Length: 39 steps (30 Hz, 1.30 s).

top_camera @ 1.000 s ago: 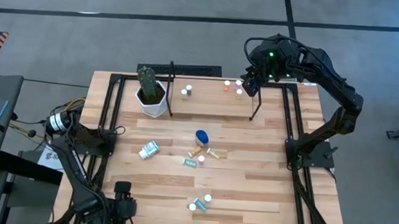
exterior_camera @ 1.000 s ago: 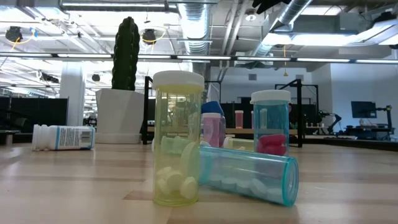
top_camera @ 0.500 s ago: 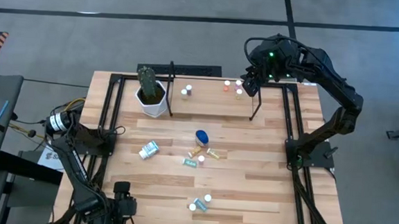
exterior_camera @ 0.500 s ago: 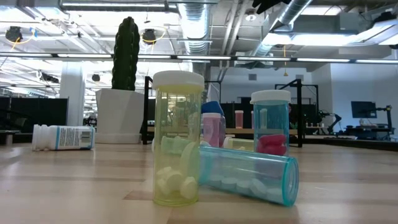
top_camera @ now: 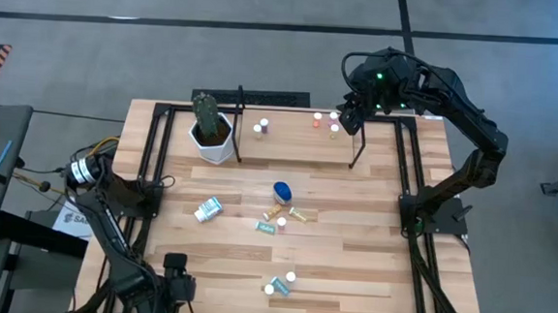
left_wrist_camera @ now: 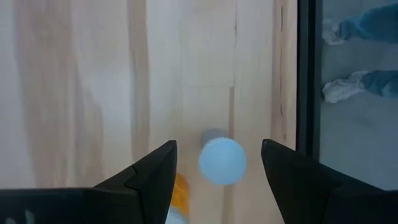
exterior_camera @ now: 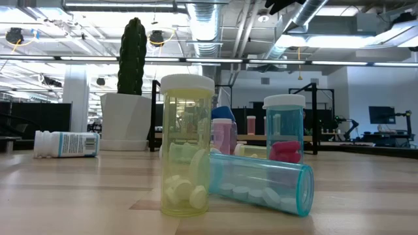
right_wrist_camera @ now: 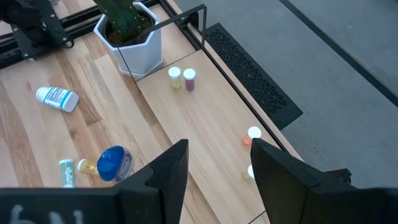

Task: Pick and place medicine bottles onto shelf by color
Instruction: Put the small blue pill bottle on the shelf

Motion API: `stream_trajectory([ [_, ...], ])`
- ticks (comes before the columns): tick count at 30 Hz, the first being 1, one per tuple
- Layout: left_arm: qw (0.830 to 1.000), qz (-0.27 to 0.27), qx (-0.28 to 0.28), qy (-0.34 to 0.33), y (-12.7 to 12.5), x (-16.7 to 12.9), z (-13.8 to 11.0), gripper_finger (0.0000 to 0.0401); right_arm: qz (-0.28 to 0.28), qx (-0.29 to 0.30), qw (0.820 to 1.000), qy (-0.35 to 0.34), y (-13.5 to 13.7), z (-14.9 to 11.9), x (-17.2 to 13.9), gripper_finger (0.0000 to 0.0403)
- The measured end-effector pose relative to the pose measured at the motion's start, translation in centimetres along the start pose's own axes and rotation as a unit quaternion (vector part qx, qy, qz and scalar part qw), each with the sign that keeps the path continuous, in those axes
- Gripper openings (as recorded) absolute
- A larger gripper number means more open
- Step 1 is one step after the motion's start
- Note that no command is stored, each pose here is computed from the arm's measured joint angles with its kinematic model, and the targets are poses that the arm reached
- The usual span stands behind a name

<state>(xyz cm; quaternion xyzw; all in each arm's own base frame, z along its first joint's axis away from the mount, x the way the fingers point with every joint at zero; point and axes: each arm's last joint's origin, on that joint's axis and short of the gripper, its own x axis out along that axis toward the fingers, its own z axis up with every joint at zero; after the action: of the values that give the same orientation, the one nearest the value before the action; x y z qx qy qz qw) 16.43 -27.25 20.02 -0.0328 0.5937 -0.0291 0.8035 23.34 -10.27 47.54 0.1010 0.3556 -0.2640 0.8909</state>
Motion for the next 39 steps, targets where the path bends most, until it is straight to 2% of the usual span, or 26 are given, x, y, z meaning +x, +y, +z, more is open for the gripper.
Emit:
stream_trajectory([
  [8, 0.999, 0.019, 0.01, 0.039, -0.3, 2.4, -0.2, 0.022, 0.0, 0.0, 1.0, 0.0, 0.0, 0.0, 0.0, 0.0195],
  [14, 0.999, 0.023, 0.01, 0.041, -0.3, 2.7, -0.3, 0.0213, 0.0, 0.0, 1.0, 0.0, 0.0, 0.0, 0.0, 0.0195],
  [29, 0.998, 0.02, 0.011, 0.054, 0.2, 2.9, 0.5, 0.0083, 0.0, 0.0, 1.0, 0.0, 0.0, 0.0, 0.0, 0.0195],
  [34, 0.997, 0.006, 0.017, 0.072, 1.2, 2.9, 1.8, 0.0086, 0.0, 0.0, 1.0, 0.0, 0.0, 0.0, 0.0, 0.0195],
  [39, 0.998, -0.001, 0.021, 0.059, 2.7, 2.2, 3.7, 0.0095, 0.0, 0.0, 1.0, 0.0, 0.0, 0.0, 0.0, 0.0195],
])
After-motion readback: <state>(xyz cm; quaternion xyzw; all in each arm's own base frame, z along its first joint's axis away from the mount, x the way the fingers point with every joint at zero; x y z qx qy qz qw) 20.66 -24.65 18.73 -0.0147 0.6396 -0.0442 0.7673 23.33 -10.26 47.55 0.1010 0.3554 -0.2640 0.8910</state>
